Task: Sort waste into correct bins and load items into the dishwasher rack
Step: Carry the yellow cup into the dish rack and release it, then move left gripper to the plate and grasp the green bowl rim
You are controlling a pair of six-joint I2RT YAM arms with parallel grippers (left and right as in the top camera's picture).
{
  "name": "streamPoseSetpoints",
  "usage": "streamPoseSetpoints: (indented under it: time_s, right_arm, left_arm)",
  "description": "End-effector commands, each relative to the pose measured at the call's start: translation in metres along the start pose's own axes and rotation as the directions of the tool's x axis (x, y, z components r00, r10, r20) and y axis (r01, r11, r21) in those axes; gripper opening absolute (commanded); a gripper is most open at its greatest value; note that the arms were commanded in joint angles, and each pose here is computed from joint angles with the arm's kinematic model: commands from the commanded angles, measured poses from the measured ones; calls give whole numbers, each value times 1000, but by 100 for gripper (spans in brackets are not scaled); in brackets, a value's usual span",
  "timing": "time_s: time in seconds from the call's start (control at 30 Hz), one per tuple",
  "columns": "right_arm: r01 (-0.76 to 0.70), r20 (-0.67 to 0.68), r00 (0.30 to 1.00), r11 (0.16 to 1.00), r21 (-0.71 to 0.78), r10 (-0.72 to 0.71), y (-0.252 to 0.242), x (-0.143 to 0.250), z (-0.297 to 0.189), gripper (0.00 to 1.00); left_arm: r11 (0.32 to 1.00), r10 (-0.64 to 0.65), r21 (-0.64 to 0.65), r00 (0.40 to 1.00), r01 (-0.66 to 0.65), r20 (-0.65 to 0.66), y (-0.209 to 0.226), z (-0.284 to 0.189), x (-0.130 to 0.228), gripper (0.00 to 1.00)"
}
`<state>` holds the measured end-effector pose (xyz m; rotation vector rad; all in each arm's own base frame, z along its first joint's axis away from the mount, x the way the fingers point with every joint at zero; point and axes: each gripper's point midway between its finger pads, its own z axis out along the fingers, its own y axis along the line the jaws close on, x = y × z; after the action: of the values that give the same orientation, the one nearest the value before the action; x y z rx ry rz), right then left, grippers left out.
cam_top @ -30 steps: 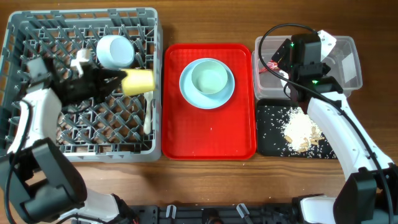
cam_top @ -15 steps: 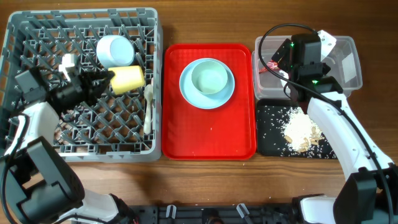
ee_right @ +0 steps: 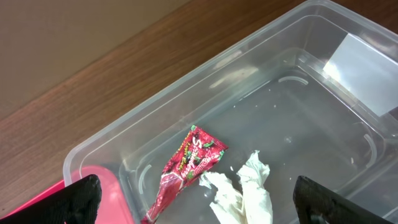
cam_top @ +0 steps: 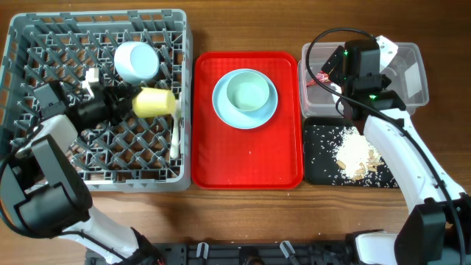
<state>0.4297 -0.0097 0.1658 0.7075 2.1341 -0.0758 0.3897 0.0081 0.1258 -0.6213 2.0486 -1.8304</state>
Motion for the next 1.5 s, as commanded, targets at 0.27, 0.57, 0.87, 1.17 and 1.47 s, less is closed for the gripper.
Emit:
streamPoseSetpoints:
  time_s: [0.27, 0.57, 0.87, 1.17, 1.47]
  right_arm:
    - [-20, 30, 999, 1000, 2, 20, -1, -10, -5, 100]
    - [-19, 30, 999, 1000, 2, 19, -1, -10, -5, 100]
    - [-20, 30, 999, 1000, 2, 20, -1, -11, -6, 100]
    - [-20, 30, 999, 1000, 2, 20, -1, -10, -5, 100]
    - [-20, 30, 999, 1000, 2, 20, -1, -10, -5, 100]
  left_arm:
    - [988, 129, -102, 987, -119, 99, -36, -7, -23, 100]
    - [880, 454, -292, 843, -374, 288, -129, -36, -20, 100]
    - [796, 522, -521, 786, -308, 333, -141, -46, 20, 100]
    - [577, 610, -737, 786, -353, 102, -120, -14, 47, 84]
    - [322, 507, -926, 862, -195, -6, -36, -30, 31, 12]
